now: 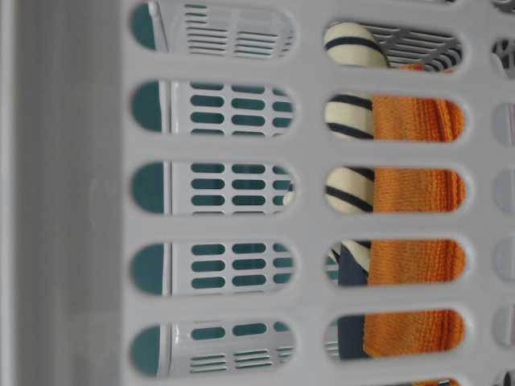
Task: Pick up the orange cloth from the shopping basket with the left arm.
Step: 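Move the left gripper over the basket toward the orange cloth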
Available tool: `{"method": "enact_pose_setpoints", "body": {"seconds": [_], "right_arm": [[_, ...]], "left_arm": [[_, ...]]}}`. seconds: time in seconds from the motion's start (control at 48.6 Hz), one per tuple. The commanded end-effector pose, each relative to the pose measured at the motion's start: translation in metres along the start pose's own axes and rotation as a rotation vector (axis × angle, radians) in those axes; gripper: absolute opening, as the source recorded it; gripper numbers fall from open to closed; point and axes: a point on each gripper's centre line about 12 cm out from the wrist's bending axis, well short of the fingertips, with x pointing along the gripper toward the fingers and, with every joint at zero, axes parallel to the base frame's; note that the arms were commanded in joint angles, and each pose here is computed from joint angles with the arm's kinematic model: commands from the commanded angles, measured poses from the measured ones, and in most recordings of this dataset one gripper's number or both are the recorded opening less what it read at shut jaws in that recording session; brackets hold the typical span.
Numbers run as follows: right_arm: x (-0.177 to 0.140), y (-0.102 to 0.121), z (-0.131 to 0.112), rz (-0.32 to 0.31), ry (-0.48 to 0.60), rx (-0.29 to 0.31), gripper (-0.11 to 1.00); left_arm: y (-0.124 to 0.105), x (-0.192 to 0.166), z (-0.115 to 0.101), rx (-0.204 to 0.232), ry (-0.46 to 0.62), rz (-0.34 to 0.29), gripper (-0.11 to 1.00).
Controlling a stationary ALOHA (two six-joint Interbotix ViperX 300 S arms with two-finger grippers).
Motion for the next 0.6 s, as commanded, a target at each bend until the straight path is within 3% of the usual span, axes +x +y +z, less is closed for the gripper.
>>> {"method": "enact_pose_setpoints", "body": {"seconds": [0.0, 0.103, 0.185, 0.432, 0.576], "right_arm": [[0.004, -0.001, 0.005, -0.006, -0.012, 0.006, 0.0], [0.004, -0.001, 0.003, -0.007, 0.008, 0.009, 0.0], [0.003, -0.001, 0.001, -0.007, 0.023, 0.009, 0.0], [0.003, -0.001, 0.0, -0.007, 0.029, 0.009, 0.0], [0.003, -0.001, 0.001, -0.007, 0.028, 0.009, 0.0]], "left_arm": [[-0.003, 0.009, 0.019, -0.007, 0.0, -0.02, 0.06], [-0.003, 0.02, 0.031, -0.054, 0.079, -0.012, 0.0], [-0.003, 0.031, 0.042, -0.069, 0.157, -0.009, 0.0], [-0.007, 0.078, 0.072, -0.064, 0.408, -0.002, 0.0], [-0.01, 0.108, 0.068, -0.054, 0.561, -0.003, 0.0]]}}
